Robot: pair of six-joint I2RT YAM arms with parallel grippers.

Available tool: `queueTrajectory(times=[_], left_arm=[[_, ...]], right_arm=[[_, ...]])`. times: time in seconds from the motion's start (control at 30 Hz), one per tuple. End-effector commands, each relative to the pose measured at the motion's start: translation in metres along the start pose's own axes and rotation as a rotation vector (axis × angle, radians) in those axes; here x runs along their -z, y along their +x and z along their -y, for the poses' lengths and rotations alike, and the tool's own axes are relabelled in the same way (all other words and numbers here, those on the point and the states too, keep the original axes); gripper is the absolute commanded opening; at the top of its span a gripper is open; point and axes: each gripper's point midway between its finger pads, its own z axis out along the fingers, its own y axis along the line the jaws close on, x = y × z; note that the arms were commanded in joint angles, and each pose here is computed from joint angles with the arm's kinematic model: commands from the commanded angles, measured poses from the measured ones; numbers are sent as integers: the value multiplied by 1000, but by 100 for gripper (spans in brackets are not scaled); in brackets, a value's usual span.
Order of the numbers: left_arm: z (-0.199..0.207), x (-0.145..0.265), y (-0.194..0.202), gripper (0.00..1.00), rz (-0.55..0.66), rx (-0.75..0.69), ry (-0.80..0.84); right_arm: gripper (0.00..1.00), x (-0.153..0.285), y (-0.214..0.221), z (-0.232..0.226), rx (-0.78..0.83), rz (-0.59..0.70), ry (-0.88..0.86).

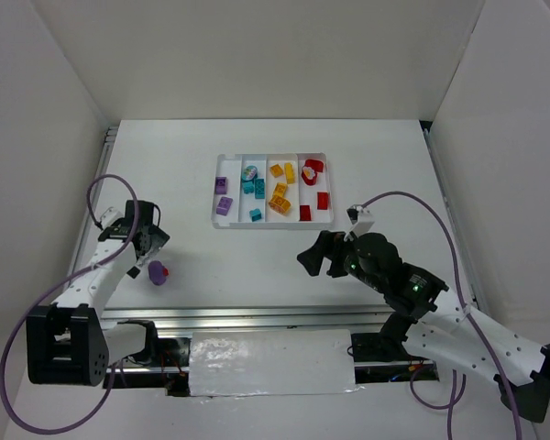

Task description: Sort the legos into containers by color

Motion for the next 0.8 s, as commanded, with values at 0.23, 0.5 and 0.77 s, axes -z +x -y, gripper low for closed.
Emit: queueTrajectory(times=[0.23, 0.5, 0.77], left_arm=[[10, -11, 32, 95, -97, -62, 129], [-5, -18, 45, 61, -112, -75, 98], [8, -15, 43, 10, -110, -78, 164]], right_arm=[[100, -1, -1, -14, 2, 21, -79], [100, -4, 2, -17, 4, 3, -94], [99, -8, 4, -20, 11, -12, -107]])
